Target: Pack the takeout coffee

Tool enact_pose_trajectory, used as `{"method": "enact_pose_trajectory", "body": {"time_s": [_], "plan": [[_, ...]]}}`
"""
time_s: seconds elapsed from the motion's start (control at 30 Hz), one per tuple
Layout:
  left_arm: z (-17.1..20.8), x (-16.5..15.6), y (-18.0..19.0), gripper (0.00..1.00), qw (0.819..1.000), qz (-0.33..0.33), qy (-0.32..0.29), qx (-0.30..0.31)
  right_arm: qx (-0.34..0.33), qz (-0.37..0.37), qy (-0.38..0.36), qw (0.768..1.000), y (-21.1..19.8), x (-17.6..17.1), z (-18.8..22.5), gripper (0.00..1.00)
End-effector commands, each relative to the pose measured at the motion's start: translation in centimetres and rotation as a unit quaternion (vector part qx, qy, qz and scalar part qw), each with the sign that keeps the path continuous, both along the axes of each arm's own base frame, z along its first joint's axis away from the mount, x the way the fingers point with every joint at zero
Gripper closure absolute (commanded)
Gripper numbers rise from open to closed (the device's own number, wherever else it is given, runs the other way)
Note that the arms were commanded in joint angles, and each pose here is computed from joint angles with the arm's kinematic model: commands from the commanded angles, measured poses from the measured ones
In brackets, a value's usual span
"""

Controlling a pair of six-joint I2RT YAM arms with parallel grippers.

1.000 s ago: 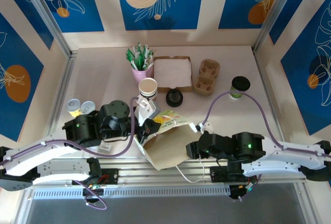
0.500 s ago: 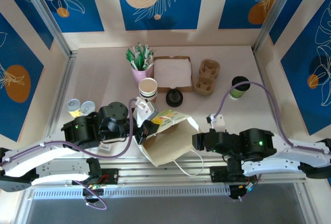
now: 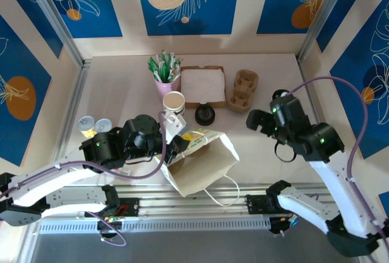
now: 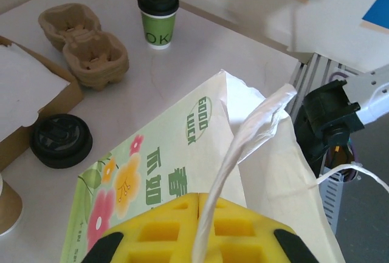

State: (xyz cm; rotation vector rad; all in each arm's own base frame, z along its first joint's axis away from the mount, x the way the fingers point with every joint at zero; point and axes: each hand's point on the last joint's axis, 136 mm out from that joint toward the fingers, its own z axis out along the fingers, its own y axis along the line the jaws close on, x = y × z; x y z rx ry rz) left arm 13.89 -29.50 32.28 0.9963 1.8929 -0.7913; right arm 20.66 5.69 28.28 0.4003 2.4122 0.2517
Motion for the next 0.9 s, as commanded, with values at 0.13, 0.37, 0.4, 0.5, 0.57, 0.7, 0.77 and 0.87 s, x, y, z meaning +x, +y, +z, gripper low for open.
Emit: {"method": "enact_pose_trajectory", "body": {"time_s": [0.13, 0.37, 0.4, 0.5, 0.57, 0.7, 0.77, 0.87], "plan": [[2.6, 1.0, -0.3, 1.00, 0.996, -0.019, 0.046, -0.067, 0.086, -0.048, 0.058, 0.993, -2.5, 4.4, -1.1, 0.01], [3.1, 1.7, -0.3, 1.00, 0.993, -0.030, 0.078, -0.081, 0.072, -0.143, 0.093, 0.983, -7.4, 9.0, -3.5, 0.01], [3.1, 1.9, -0.2, 1.00, 0.993, -0.030, 0.083, -0.084, 0.073, -0.151, 0.103, 0.980, -7.9, 9.3, -3.9, 0.01], [3.1, 2.4, -0.2, 1.00, 0.990, -0.034, 0.103, -0.093, 0.052, -0.167, 0.118, 0.978, -9.6, 10.5, -4.9, 0.01], [3.1, 2.8, -0.3, 1.00, 0.987, -0.036, 0.117, -0.103, 0.036, -0.168, 0.123, 0.977, -10.3, 11.3, -5.6, 0.01], [3.1, 3.2, -0.6, 1.00, 0.981, -0.043, 0.146, -0.120, 0.007, -0.175, 0.150, 0.973, -11.7, 12.2, -7.3, 0.01], [2.9, 3.4, -0.7, 1.00, 0.979, -0.044, 0.157, -0.122, 0.001, -0.170, 0.156, 0.973, -11.9, 12.9, -7.6, 0.01], [2.5, 3.6, -0.7, 1.00, 0.977, -0.045, 0.170, -0.120, 0.005, -0.157, 0.147, 0.977, -11.6, 14.2, -7.5, 0.01]]}}
